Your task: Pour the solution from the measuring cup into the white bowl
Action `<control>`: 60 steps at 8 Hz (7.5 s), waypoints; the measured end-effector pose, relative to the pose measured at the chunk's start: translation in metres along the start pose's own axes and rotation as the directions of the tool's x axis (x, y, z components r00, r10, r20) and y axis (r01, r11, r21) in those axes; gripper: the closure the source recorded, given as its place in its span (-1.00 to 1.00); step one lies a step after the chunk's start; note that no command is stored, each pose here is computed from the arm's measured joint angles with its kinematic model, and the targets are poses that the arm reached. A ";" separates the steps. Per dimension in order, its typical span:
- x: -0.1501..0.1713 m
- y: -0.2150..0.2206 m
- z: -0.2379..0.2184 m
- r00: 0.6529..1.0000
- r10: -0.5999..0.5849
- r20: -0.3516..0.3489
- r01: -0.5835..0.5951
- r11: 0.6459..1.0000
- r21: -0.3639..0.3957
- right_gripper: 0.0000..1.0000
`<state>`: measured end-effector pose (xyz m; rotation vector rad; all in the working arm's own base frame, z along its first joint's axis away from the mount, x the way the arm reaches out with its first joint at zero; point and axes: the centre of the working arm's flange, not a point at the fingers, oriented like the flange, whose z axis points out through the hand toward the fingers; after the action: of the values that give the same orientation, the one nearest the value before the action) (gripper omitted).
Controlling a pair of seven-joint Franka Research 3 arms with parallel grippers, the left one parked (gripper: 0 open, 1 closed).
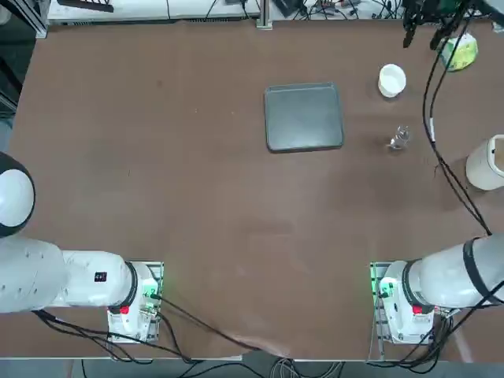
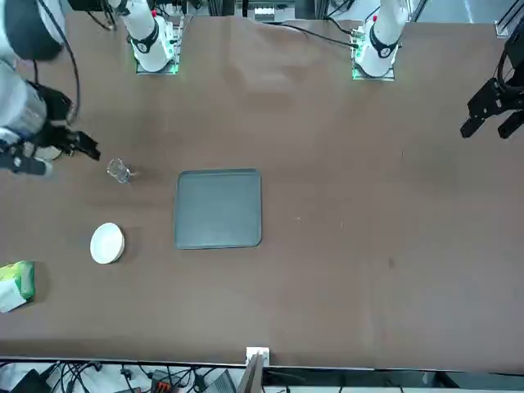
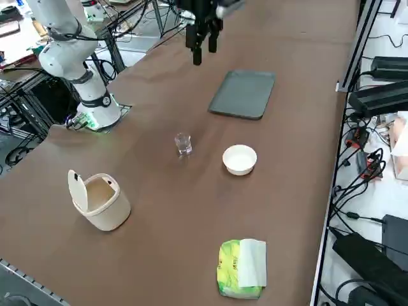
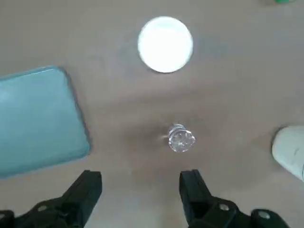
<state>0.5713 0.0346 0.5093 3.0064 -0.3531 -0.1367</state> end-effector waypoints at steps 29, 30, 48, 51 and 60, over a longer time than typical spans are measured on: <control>-0.010 -0.078 0.389 -0.114 0.564 -0.818 -0.979 -0.204 -0.004 -0.99; -0.009 -0.078 0.392 -0.117 0.558 -0.821 -0.979 -0.204 0.001 -0.99; 0.037 -0.147 0.236 0.152 0.670 -0.727 -0.984 0.172 -0.047 -0.46; 0.059 -0.150 0.221 0.265 0.710 -0.653 -0.950 0.308 -0.050 -0.46; 0.110 -0.098 0.209 0.457 0.796 -0.398 -0.881 0.466 -0.081 -0.46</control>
<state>0.6790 0.0828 0.2818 2.1391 -1.5897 0.3480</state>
